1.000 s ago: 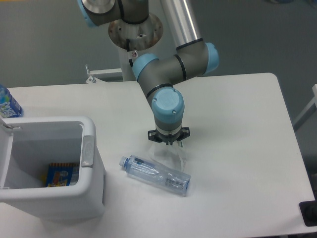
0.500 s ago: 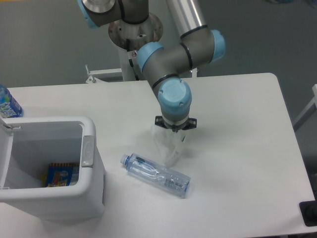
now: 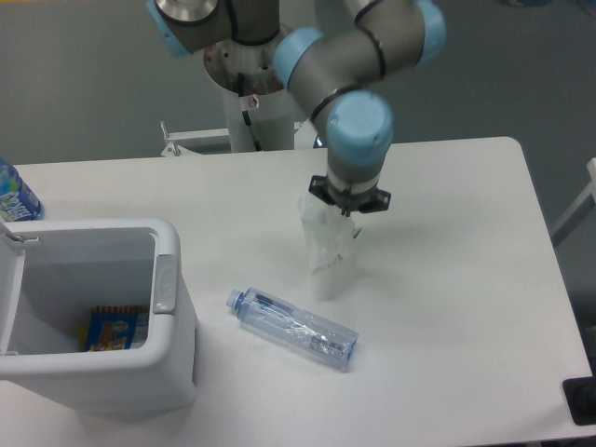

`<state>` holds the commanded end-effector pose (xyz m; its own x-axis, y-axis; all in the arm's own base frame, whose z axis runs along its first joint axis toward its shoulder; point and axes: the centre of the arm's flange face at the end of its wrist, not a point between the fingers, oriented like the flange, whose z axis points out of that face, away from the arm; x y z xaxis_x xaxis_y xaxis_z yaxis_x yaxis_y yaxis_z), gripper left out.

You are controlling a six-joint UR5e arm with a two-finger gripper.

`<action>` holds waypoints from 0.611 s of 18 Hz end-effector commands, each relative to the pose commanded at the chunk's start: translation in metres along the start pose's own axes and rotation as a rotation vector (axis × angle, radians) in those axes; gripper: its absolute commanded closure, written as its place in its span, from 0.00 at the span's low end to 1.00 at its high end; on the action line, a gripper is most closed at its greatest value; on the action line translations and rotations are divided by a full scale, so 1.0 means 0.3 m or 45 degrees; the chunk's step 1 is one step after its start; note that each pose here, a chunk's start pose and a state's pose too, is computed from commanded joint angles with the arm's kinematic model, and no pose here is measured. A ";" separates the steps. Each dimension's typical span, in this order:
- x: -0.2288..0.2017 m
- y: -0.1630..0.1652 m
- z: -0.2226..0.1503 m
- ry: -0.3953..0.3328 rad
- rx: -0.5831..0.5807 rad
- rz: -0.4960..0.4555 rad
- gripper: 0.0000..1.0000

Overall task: Place the trash in the trash can
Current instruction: 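Lift the tissue and carry it over the white trash bin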

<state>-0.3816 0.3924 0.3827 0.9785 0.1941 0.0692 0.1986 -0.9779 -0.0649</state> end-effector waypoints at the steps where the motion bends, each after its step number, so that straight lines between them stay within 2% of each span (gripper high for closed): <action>1: -0.013 0.010 -0.048 0.016 0.072 -0.025 0.95; 5: -0.015 0.013 -0.199 0.158 0.397 -0.156 0.95; 11: 0.000 -0.074 -0.408 0.244 0.624 -0.426 0.95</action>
<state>-0.3927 0.4047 0.5060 0.8407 0.4221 0.3392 0.5393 -0.7088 -0.4547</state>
